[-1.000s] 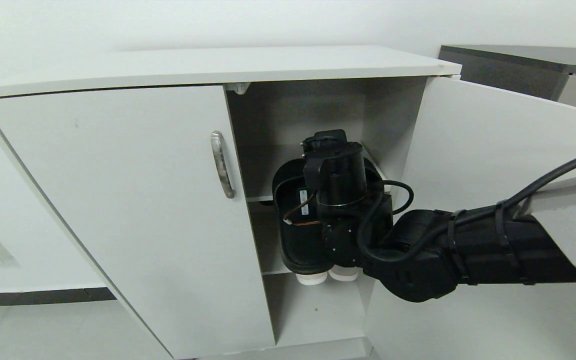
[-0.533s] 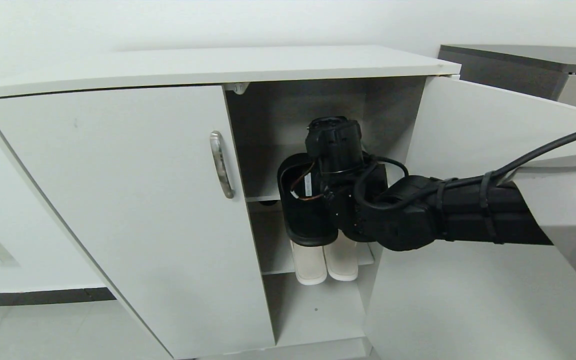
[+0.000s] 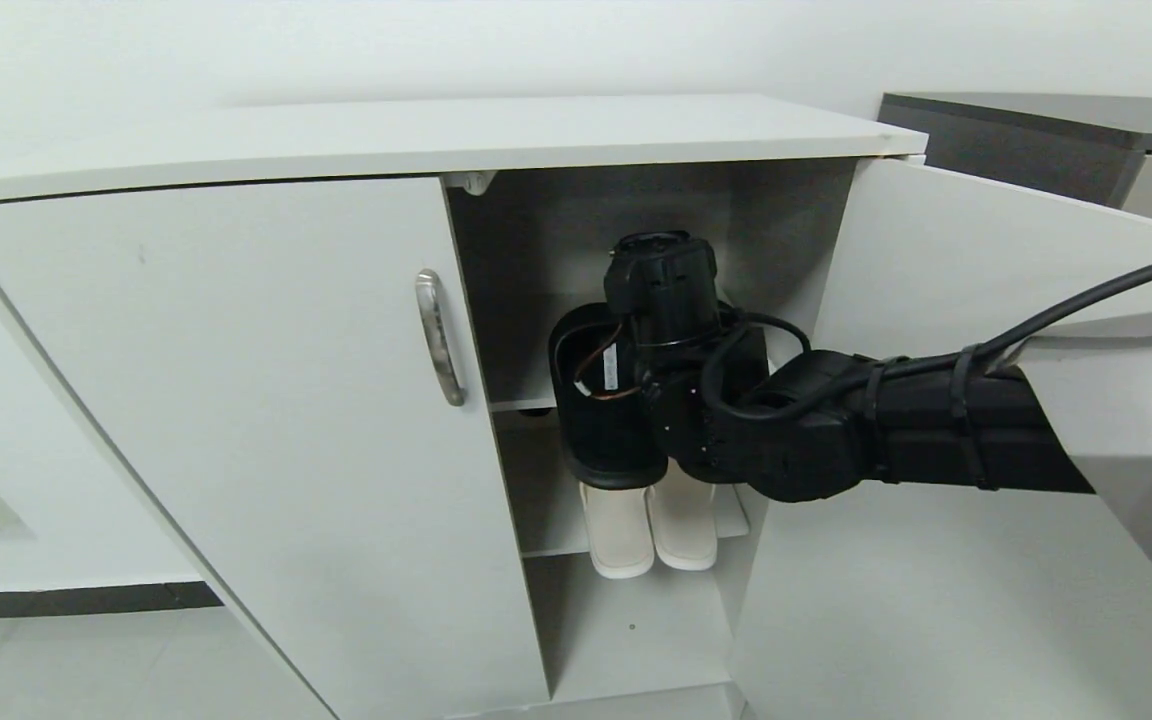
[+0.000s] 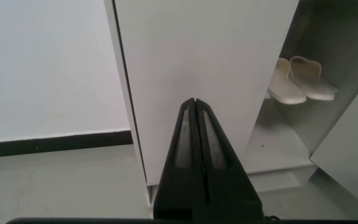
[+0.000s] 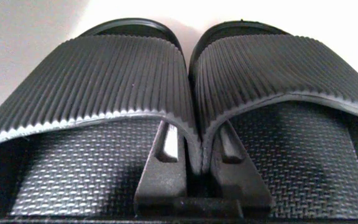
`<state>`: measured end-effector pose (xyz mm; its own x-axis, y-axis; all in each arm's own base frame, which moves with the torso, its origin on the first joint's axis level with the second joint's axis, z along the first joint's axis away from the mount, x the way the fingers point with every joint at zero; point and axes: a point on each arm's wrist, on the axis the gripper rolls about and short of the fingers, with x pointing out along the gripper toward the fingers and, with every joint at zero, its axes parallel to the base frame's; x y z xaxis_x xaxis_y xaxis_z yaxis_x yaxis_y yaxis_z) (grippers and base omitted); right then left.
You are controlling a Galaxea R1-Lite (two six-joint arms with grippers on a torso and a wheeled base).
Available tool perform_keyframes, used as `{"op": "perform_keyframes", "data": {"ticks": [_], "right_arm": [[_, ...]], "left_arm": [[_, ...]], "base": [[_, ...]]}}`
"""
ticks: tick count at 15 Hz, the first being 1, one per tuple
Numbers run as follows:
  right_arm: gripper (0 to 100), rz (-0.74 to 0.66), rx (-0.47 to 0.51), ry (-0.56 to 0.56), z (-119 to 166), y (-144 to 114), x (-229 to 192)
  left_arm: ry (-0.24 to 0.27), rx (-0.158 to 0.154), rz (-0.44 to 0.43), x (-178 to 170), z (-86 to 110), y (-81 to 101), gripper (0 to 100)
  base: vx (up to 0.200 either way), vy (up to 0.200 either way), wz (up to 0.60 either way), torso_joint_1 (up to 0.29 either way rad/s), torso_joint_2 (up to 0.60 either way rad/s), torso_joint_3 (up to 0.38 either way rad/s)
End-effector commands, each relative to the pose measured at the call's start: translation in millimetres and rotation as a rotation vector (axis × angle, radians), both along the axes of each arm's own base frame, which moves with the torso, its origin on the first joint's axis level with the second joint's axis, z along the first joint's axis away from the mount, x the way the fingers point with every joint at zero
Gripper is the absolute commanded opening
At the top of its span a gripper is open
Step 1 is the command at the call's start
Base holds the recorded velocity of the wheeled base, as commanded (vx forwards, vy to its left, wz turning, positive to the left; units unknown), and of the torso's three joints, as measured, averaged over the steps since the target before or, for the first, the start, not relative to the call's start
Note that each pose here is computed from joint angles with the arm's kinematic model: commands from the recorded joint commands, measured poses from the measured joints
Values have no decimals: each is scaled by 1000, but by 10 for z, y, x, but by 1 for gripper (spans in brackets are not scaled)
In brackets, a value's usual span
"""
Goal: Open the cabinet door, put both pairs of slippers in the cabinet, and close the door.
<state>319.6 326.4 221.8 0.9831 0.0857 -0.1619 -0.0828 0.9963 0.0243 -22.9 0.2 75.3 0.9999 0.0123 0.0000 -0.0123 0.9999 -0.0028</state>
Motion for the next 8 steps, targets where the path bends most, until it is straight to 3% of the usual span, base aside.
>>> {"op": "perform_keyframes", "data": {"ticks": [1,8], "right_arm": [[0,-2,3,-3,21,-11,-7],[0,9,-1,-2,50,-17,-78]], "left_arm": [[2,0,1,1,0,0,0],[2,-2,1,1,0,0,0]], "base": [[200,0,0,2,2,-2],[0,0,0,0,0,0]]}}
